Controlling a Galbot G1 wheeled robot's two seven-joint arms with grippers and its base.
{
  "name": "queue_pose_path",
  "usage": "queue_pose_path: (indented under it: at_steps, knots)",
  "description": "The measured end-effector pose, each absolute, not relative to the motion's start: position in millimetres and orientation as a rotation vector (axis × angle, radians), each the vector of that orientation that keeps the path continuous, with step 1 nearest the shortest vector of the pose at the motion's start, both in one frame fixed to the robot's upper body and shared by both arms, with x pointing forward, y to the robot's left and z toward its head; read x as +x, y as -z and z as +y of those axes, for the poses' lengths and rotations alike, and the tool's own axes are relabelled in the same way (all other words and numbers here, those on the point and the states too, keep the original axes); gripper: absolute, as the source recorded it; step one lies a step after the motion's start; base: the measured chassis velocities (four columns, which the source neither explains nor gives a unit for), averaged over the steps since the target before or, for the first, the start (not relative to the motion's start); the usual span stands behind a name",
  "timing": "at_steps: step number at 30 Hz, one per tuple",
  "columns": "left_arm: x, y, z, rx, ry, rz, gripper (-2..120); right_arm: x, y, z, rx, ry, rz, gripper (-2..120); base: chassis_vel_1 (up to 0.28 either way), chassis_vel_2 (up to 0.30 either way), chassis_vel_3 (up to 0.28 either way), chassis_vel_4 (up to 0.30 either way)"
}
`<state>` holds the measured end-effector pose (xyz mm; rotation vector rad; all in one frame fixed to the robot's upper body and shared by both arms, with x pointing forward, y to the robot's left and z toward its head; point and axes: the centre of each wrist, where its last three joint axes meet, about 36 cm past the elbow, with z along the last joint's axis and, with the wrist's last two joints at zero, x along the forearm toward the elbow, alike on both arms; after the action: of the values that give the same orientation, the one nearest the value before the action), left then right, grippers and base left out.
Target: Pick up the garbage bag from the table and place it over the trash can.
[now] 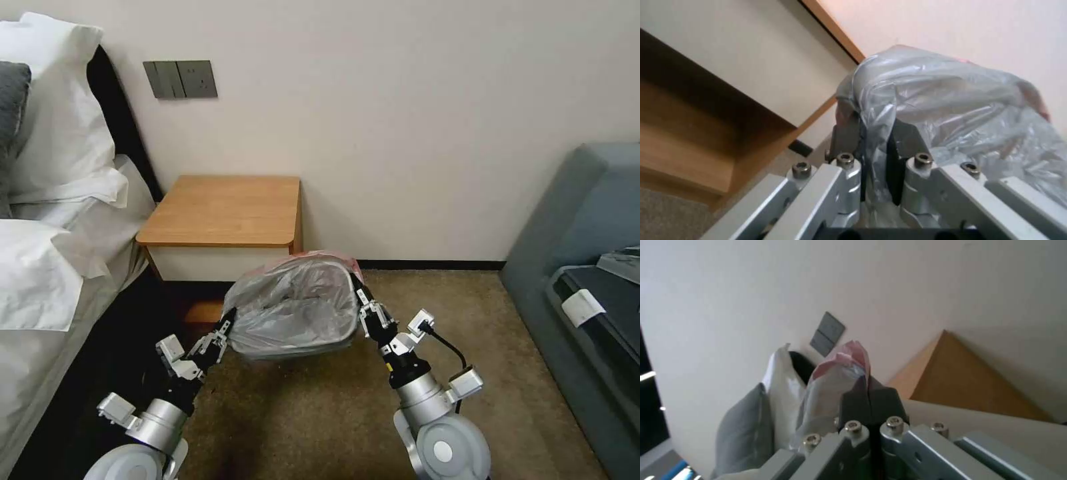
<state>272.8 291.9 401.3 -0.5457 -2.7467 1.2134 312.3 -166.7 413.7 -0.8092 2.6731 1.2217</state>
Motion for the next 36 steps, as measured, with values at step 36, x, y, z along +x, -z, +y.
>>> queue_pose_path:
  at_steps: [36]
  knots:
    - [266.9, -409.5, 270.1, -0.676, -1.256, -2.716, 6, 336.0, -367.0, -200.5, -0.491, 0.01, 2.97, 0, 0.0, 0.0, 0.0, 0.0]
